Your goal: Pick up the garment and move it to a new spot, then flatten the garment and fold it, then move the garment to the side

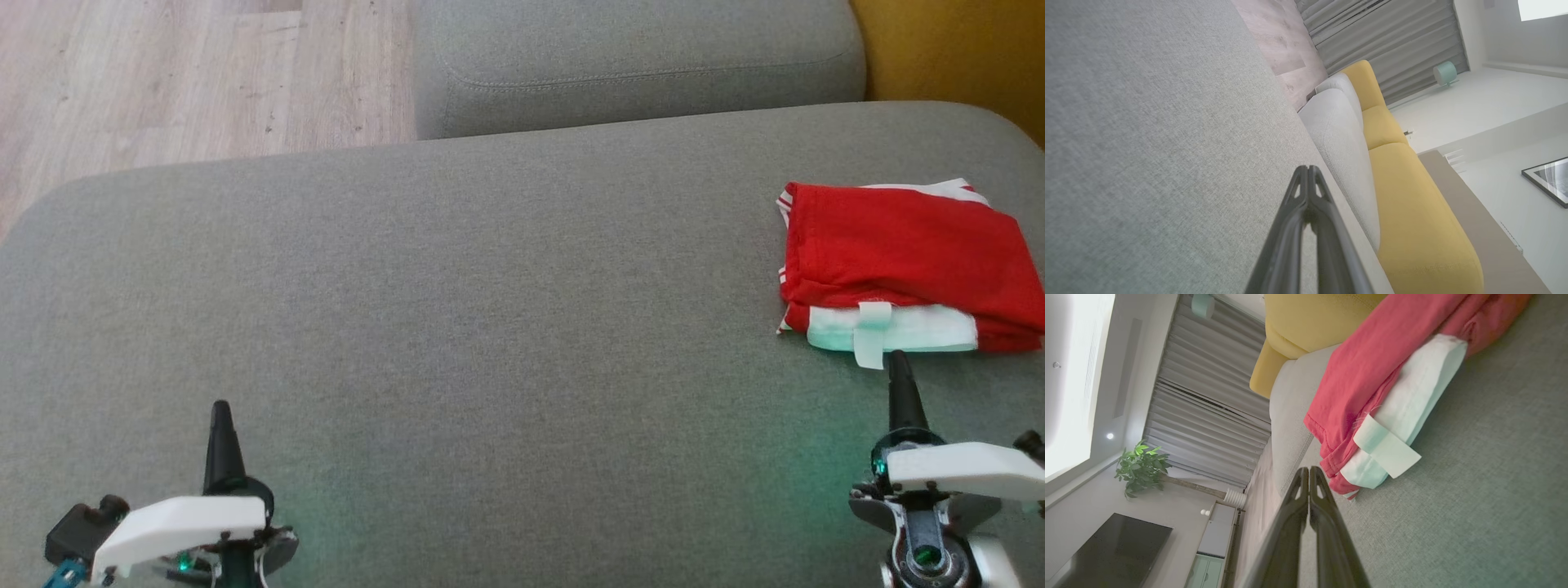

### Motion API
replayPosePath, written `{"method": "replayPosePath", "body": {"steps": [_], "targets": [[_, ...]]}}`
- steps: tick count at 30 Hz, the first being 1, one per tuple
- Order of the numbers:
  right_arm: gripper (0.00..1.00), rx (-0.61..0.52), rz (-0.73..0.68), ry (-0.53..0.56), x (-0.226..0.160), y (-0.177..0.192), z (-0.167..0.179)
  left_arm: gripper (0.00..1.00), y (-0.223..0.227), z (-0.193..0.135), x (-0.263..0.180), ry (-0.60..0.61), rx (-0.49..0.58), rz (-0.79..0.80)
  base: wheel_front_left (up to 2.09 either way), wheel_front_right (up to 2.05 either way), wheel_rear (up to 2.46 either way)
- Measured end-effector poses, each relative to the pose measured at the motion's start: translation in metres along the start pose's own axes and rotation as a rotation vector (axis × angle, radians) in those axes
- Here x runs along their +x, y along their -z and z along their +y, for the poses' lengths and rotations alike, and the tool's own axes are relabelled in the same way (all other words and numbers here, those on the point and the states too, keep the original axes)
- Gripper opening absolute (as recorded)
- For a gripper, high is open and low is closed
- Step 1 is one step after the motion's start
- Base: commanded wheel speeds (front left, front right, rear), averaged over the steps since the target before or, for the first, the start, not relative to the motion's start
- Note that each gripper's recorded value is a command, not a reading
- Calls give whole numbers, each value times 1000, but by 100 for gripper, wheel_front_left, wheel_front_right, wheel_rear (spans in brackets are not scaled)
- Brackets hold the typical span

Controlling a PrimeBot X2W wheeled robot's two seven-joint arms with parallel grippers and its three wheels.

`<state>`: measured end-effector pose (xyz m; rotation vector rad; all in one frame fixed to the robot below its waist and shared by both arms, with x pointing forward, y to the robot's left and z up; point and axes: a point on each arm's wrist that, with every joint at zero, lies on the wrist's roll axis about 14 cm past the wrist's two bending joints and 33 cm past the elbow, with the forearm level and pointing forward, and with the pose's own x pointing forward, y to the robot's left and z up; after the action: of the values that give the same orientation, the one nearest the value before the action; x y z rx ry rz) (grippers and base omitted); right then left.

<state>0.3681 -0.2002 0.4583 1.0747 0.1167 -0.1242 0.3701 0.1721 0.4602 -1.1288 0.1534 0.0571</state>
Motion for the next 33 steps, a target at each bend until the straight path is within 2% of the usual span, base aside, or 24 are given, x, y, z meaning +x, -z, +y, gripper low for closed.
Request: {"method": "replayPosePath", "body": {"steps": [33], "targets": [[0, 371, 1, -30, 1, -10, 6, 0, -16, -4, 1, 24, -330, -12, 0, 0, 0]]}}
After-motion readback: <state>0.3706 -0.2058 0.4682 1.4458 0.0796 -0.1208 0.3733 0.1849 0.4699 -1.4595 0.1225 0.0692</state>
